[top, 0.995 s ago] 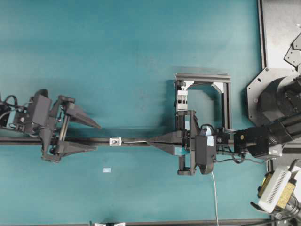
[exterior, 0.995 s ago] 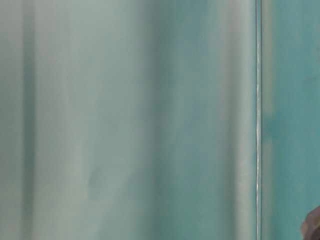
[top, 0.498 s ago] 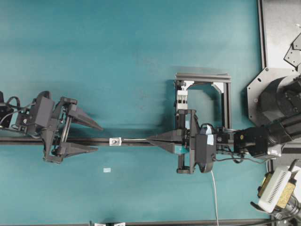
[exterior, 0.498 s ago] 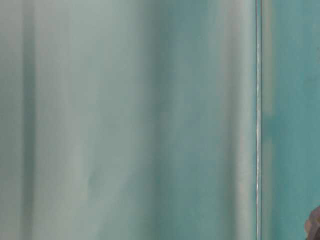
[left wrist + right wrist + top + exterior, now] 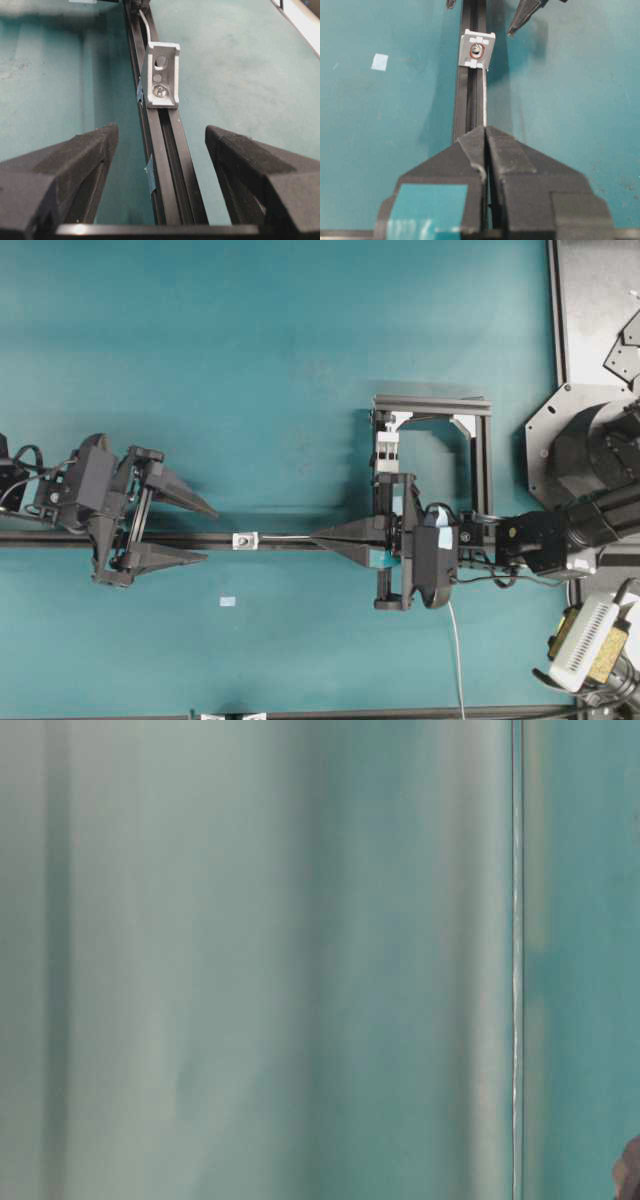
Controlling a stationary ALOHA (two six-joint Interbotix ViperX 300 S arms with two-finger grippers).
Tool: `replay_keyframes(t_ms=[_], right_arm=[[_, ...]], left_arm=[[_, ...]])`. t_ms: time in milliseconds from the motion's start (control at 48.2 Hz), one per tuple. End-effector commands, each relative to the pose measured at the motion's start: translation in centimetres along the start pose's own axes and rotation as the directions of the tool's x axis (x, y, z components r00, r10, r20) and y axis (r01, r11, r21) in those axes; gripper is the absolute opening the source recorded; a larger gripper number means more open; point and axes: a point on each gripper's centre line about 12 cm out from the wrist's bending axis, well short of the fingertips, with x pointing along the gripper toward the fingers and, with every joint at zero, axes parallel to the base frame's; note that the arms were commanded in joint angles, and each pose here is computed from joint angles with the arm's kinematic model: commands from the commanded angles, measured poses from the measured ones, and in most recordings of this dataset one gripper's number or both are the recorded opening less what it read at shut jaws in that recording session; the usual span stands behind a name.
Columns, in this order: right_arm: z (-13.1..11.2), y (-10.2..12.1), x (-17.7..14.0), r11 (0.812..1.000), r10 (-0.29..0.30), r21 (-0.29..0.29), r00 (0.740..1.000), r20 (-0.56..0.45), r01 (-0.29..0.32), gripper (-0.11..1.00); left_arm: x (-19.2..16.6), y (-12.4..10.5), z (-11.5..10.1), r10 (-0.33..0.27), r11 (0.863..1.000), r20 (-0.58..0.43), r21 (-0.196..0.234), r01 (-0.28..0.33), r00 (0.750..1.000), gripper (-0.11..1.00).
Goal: Insert the wire into the hole on the right side and pull it with the left arm.
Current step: 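Align the wire tip with the white bracket hole using the right gripper, then push the wire tip leftward through the bracket hole with the right gripper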
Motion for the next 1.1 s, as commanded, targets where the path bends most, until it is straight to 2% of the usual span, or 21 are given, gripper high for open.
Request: replay_keyframes(t_ms=[0, 684, 1078], right_arm=[[0.7, 0.3, 0.1, 1.0, 0.004, 0.014, 1.0, 0.027, -0.005, 0.02], [0.9, 0.6, 1.0, 1.0, -0.005, 0.014, 0.999, 0.034, 0.004, 0.02], [0.8, 0.3, 2.4, 0.999, -0.032, 0.019, 0.999, 0.034, 0.031, 0.02]], left_arm=[[0.3, -0.2, 1.4, -0.003, 1.0, 0.044, -0.002, 0.004, 0.999, 0.92], [0.3, -0.1, 1.4, -0.003, 1.0, 0.044, -0.001, 0.003, 0.999, 0.92], [0.5, -0.2, 1.5, -0.004, 1.0, 0.044, 0.0, 0.004, 0.999, 0.92]])
